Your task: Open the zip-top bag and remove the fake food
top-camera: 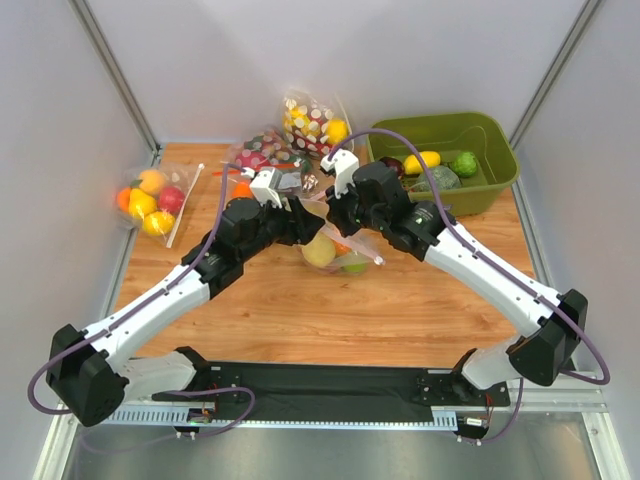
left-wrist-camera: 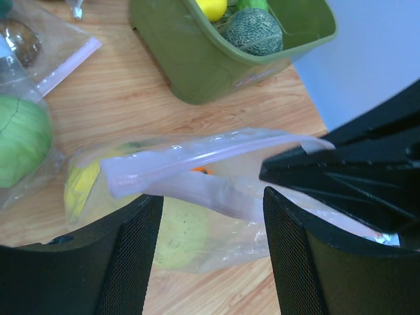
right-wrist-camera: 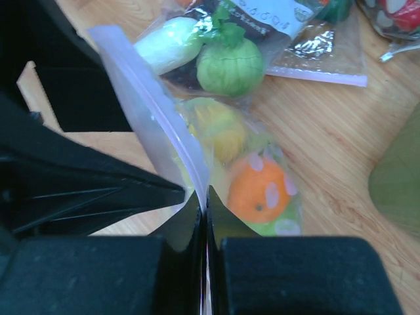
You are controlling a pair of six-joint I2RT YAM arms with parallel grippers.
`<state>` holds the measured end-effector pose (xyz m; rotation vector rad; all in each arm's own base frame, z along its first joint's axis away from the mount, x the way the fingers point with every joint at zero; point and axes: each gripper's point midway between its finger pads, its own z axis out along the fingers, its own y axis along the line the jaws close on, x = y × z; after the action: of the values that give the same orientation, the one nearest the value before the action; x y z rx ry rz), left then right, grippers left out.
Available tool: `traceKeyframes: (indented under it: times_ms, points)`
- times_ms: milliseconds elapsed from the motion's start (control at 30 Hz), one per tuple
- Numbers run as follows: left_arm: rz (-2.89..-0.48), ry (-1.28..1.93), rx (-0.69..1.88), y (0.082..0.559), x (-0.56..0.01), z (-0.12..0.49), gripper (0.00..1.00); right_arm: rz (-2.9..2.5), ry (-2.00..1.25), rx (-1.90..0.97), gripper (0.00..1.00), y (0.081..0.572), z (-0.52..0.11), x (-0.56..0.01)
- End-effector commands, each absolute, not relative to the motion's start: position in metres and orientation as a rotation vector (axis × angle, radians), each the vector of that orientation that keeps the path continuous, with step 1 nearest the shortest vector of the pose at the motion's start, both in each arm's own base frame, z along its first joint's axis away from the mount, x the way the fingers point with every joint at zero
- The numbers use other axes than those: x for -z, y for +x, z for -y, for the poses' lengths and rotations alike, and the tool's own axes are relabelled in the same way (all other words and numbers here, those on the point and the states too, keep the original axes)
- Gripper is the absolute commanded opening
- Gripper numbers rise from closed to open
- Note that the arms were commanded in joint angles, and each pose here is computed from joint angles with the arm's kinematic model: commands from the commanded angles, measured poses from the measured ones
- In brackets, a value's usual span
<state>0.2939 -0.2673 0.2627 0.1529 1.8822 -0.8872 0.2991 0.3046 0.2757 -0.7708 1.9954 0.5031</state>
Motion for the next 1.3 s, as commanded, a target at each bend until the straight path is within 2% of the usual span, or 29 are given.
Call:
traceKeyframes:
  times_ms: [0, 200, 300, 333, 400, 433, 533, 900, 1133, 1267]
  points:
    - [-1.837, 0.1, 0.861, 0.302, -0.284, 0.266, 0.7, -1.925, -0.788, -0.641, 0.0, 0.277, -0.321, -0.298]
    - [-1.838, 0.095, 0.868, 0.302, -0.279, 0.27, 0.68, -1.939, -0.829, -0.692, 0.0, 0.263, -0.333, -0.286]
    - [-1.853, 0.108, 0.871, 0.3, -0.275, 0.272, 0.45, -1.946, -0.822, -0.675, 0.0, 0.265, -0.331, -0.283]
    - [-1.858, 0.109, 0.868, 0.3, -0.274, 0.272, 0.34, -1.948, -0.82, -0.663, 0.0, 0.266, -0.33, -0.282]
    - [-1.869, 0.112, 0.859, 0.298, -0.27, 0.27, 0.24, -1.944, -0.82, -0.634, 0.0, 0.269, -0.327, -0.282]
    - [-1.867, 0.116, 0.856, 0.297, -0.27, 0.269, 0.13, -1.941, -0.818, -0.621, 0.0, 0.271, -0.326, -0.283]
    - [-1.881, 0.15, 0.854, 0.289, -0.269, 0.266, 0.0, -1.94, -0.787, -0.506, 0.0, 0.285, -0.314, -0.282]
    - [-1.966, 0.581, 0.755, 0.233, -0.287, 0.243, 0.0, -1.984, -0.562, -0.227, 0.0, 0.362, -0.235, -0.284]
    - [-2.029, 0.748, 0.717, 0.218, -0.281, 0.238, 0.0, -2.015, -0.455, -0.071, 0.0, 0.376, -0.189, -0.286]
    - [-1.992, 0.813, 0.791, 0.214, -0.284, 0.251, 0.0, -2.031, -0.451, -0.067, 0.0, 0.373, -0.183, -0.282]
